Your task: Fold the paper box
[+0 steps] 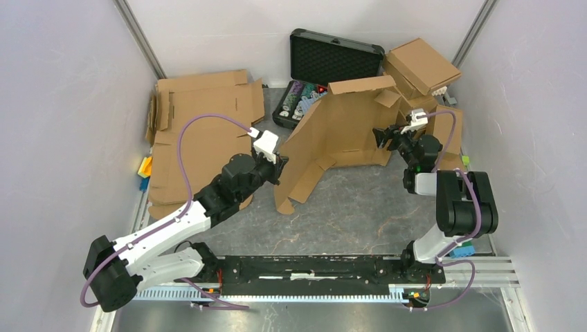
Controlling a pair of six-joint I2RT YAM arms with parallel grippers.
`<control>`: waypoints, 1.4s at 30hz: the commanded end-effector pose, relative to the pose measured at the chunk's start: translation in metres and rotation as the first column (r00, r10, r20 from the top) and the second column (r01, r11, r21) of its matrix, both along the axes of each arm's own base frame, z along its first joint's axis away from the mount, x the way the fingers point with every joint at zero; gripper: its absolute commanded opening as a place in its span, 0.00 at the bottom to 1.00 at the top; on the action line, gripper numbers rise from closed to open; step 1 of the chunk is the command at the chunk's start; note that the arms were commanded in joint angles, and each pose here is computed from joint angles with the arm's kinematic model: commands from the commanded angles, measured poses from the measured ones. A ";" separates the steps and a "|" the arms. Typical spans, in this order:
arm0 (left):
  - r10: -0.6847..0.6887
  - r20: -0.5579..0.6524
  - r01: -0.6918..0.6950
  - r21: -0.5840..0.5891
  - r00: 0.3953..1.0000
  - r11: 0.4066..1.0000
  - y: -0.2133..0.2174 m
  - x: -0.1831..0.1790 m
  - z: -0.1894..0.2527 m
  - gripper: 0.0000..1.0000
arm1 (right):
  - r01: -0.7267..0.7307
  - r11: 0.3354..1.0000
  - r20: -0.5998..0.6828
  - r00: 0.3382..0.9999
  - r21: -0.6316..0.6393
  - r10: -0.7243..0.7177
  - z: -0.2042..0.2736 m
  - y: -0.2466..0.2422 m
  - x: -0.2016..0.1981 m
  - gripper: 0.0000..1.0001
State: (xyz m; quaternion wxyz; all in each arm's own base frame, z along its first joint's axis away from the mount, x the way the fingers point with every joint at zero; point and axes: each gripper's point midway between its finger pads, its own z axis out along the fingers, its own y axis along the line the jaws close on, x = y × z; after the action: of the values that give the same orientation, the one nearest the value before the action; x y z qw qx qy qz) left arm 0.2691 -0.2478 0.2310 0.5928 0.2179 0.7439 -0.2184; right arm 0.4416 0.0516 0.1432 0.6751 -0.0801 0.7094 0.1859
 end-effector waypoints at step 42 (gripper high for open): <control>0.109 0.119 -0.106 -0.029 0.987 0.994 0.039 0.007 0.033 0.09 | -0.129 0.931 -0.143 0.986 -0.341 0.084 -0.052 0.084 -0.106 0.98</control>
State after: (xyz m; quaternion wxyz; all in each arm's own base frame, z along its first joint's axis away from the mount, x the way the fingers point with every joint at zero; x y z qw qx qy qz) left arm 0.2702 -0.2048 0.2476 0.6312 0.1762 0.7354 -0.1723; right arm 0.3401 0.1274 0.0962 0.6016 -0.1799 0.7693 0.1182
